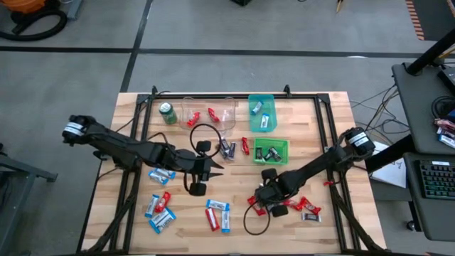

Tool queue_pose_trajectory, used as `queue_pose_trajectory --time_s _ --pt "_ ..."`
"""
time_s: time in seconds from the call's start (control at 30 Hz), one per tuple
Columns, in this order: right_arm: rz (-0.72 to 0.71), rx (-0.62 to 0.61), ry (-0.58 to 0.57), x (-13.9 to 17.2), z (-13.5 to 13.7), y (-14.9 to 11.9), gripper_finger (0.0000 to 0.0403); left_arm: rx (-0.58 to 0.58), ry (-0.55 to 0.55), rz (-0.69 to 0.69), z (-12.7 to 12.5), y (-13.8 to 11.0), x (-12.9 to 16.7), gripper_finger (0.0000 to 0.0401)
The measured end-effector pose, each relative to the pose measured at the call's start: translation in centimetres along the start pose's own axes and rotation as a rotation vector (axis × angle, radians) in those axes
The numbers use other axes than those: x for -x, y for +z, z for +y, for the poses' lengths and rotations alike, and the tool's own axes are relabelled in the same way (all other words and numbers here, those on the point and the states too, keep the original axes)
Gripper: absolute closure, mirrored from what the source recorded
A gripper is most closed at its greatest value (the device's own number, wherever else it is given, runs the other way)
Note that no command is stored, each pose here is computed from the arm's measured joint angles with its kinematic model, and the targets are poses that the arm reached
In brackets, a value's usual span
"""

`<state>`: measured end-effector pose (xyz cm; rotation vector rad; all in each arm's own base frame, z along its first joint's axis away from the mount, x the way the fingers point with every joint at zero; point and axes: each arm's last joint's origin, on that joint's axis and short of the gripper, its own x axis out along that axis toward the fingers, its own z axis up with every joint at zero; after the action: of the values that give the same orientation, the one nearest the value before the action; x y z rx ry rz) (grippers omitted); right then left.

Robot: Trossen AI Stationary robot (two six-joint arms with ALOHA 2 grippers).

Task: Sort candy
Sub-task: Put the brown chocolate bar into the green bin

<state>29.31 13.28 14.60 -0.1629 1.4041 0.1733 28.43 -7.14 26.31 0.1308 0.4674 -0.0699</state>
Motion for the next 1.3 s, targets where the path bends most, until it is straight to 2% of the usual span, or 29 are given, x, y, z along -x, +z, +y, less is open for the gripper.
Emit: queue_pose_trajectory --time_s 0.23,0.33,0.5,0.6,0.7,0.93,1.13,1.3 --pt "-0.154 -0.011 0.003 4.6 -0.4 -0.2 0.0394 0.032 -0.015 0.034 -0.7 -0.6 -0.8 0.0321" --pt "-0.273 -0.027 -0.066 7.3 -0.9 -0.5 0.0394 0.039 -0.024 0.047 -1.1 -0.9 -1.2 0.0321" --pt "-0.502 -0.141 -0.234 11.5 -2.9 -0.9 0.0394 0.034 -0.03 0.067 -1.5 -1.3 -1.8 0.0321" --pt "-0.559 -0.219 -0.263 12.9 -4.4 -1.4 0.0394 0.052 -0.029 0.078 -1.5 -1.5 -2.1 0.0321" --pt "-0.563 -0.336 -0.273 13.0 -6.1 -2.1 0.0394 0.078 -0.031 0.092 -1.8 -1.7 -2.2 0.0321" --pt "-0.426 -0.553 -0.334 10.1 -10.0 -4.3 0.0394 0.124 -0.056 0.113 -2.8 -1.9 -1.9 0.0321" --pt "-0.357 -0.655 -0.361 8.1 -11.6 -5.9 0.0391 0.163 -0.064 0.125 -3.2 -2.0 -1.8 0.0321" --pt "-0.345 -0.662 -0.358 7.5 -11.8 -6.3 0.036 0.193 -0.06 0.135 -3.3 -2.1 -1.8 0.0321"
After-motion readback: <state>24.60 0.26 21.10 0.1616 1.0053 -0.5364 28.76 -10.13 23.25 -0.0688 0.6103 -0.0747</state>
